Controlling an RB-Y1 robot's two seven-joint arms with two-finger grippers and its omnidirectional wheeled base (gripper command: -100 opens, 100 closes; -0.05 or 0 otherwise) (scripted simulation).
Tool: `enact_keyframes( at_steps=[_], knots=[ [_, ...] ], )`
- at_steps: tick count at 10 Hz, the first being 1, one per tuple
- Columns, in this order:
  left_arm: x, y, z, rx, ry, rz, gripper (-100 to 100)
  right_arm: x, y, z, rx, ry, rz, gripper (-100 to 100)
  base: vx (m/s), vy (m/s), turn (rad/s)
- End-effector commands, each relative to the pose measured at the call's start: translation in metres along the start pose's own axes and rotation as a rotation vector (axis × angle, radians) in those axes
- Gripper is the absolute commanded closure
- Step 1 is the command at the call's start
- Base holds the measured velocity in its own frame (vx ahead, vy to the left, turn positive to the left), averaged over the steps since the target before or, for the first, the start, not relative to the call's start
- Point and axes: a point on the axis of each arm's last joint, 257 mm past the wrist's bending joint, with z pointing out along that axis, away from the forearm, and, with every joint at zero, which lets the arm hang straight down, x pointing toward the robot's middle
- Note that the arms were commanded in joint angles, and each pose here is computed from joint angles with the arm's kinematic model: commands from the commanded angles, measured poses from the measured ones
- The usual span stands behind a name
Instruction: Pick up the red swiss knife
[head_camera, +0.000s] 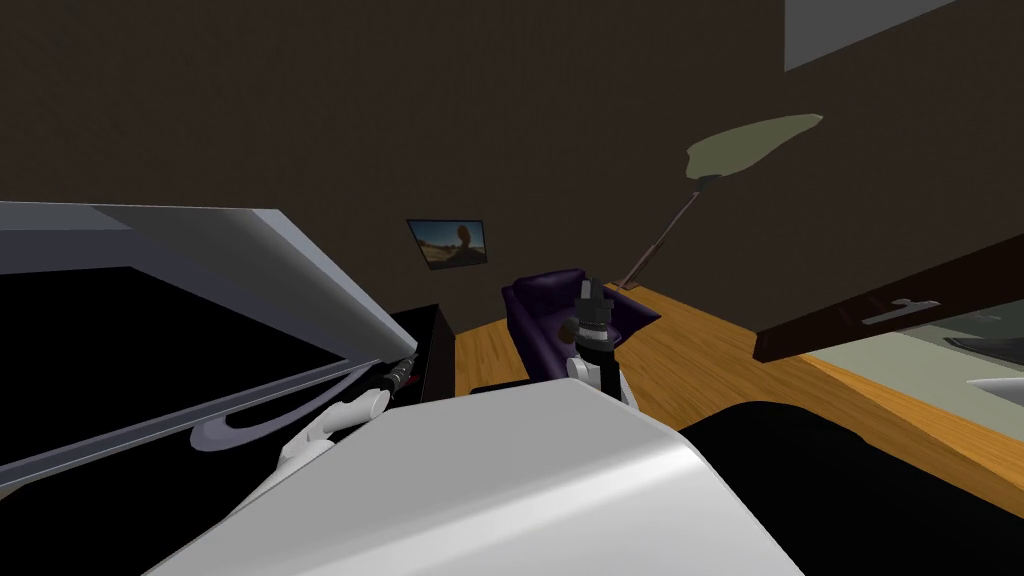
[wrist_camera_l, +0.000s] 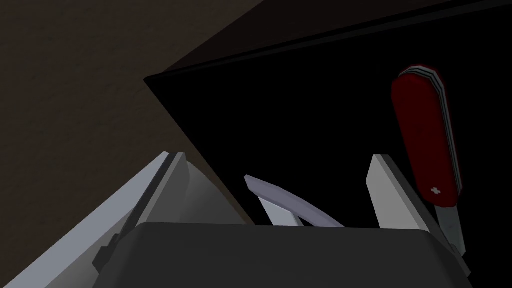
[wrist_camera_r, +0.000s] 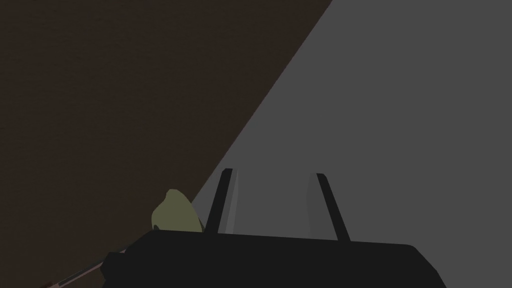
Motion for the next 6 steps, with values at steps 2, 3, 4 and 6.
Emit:
enact_keyframes(
  at_steps=[2, 3, 4, 6],
  knots=[
    [0.0, 0.0, 0.0, 0.0, 0.0, 0.0, -100, 0.0, 0.0, 0.0, 0.0, 0.0, 0.0, 0, 0.002, 0.002, -0.007],
    [0.0, 0.0, 0.0, 0.0, 0.0, 0.0, -100, 0.0, 0.0, 0.0, 0.0, 0.0, 0.0, 0, 0.0, 0.0, 0.0],
    [0.0, 0.0, 0.0, 0.0, 0.0, 0.0, -100, 0.0, 0.0, 0.0, 0.0, 0.0, 0.0, 0, 0.0, 0.0, 0.0],
    [-0.004, 0.023, 0.001, -0.069, 0.005, -0.038, -100, 0.0, 0.0, 0.0, 0.0, 0.0, 0.0, 0, 0.033, 0.035, -0.054]
  ],
)
